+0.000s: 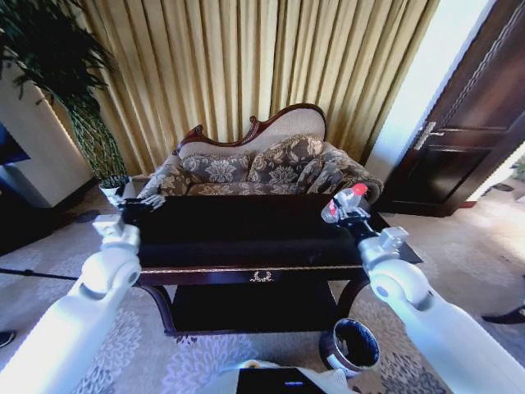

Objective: Move to the front of the table and place the trash on the table into the trash bin.

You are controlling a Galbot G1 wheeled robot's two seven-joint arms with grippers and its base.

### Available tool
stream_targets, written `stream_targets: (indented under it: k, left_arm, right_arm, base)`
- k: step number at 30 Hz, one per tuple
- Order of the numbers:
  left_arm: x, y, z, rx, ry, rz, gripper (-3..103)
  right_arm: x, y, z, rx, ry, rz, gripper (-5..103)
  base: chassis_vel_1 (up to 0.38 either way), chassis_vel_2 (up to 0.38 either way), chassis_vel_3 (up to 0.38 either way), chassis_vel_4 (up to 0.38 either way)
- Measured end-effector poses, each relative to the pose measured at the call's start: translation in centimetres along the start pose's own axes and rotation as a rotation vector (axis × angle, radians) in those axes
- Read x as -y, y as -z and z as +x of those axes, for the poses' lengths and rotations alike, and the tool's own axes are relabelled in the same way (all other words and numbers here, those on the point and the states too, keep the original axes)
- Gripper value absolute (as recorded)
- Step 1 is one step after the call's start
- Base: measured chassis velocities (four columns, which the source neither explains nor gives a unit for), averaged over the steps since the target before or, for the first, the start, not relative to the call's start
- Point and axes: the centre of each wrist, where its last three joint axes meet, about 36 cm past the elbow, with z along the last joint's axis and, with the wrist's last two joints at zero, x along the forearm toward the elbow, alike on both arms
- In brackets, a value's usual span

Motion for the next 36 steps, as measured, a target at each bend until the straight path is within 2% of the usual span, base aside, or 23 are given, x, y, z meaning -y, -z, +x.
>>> stream_targets:
  k: [9, 23, 27, 36]
  left_arm:
    - [0.6, 0.4, 2.1, -0.02, -0.034, 0.005, 100]
    - [1.0, -0.1, 2.5, -0.03, -0.055, 0.001, 100]
    - [1.2, -0.6, 2.7, -0.038, -0.061, 0.001, 100]
    - [1.9, -1.4, 3.1, -0.057, -0.075, 0.03, 100]
  right_arm:
    - [-0.5, 0.5, 2.8, 0.002, -0.018, -0.016, 20]
    - [-1.2, -0.8, 3.2, -0.017, -0.025, -0.012, 20]
    - [-0.7, -2.6, 3.3, -0.061, -0.061, -0.001, 20]
    - [3.4, -9.1, 5.5, -0.257, -0.259, 0.085, 20]
  base:
    - [0.064, -0.076, -0.072, 0.091]
    - [0.153, -0.156, -0.164, 0.174]
    - [0.008, -0.002, -0.015, 0.006]
    - [0.0, 0.0, 0.0, 0.0]
